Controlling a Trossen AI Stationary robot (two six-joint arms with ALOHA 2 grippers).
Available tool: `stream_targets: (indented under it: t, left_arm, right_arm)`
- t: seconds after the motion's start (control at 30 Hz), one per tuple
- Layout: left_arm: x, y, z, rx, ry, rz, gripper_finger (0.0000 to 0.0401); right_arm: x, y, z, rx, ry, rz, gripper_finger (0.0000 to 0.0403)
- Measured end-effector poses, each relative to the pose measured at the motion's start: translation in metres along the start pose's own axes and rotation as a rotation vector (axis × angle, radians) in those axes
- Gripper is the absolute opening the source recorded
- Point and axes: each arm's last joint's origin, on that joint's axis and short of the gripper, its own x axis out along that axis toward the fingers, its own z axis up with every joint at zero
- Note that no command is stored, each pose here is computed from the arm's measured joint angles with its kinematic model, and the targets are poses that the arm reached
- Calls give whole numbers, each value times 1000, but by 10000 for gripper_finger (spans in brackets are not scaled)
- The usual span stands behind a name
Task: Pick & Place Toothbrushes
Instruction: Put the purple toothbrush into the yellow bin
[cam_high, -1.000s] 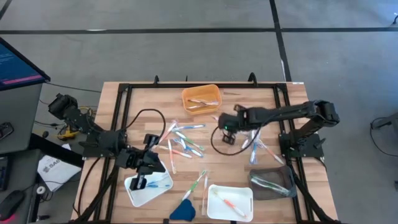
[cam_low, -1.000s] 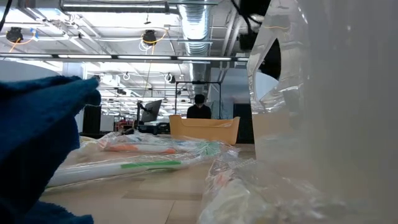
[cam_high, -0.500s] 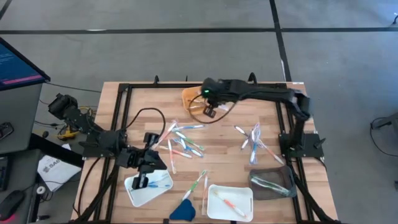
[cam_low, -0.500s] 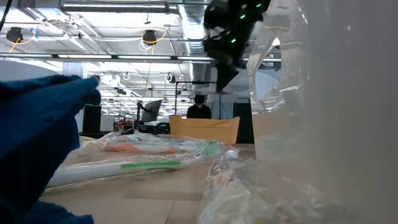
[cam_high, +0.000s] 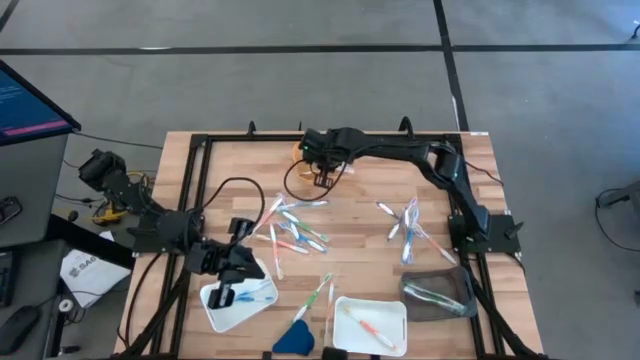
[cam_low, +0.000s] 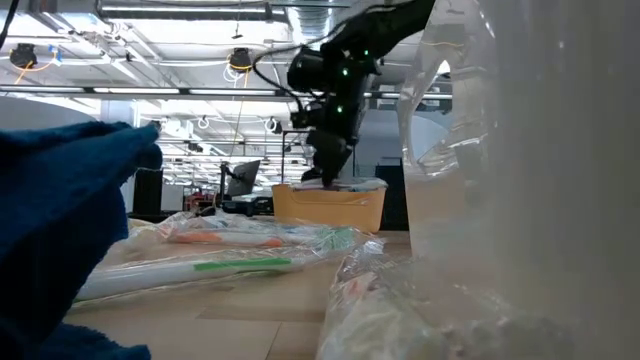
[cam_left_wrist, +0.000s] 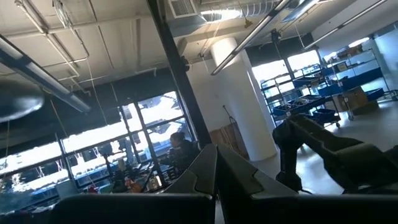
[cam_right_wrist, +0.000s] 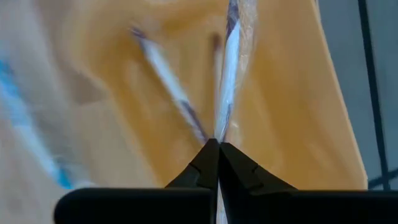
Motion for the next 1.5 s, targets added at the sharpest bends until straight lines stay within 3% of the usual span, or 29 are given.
stream_targets:
  t: [0.17, 0.57, 0.97, 1.13, 1.5]
  left_arm:
    - [-1, -4, 2, 20, -7, -15, 1]
    - [-1, -4, 2, 21, -8, -15, 1]
    - [-1, -4, 2, 21, -9, -18, 1]
    - [-1, -4, 2, 21, -9, -17, 1]
    - [-1, -4, 2, 21, -7, -14, 1]
  right_arm:
    - [3, -15, -1, -12, -8, -17, 0]
    - [2, -9, 2, -160, -35, -12, 0]
    - [1, -10, 9, -102, -103, -24, 0]
    - [4, -15, 5, -54, -78, -20, 0]
    - [17, -11, -5, -70, -27, -10, 2]
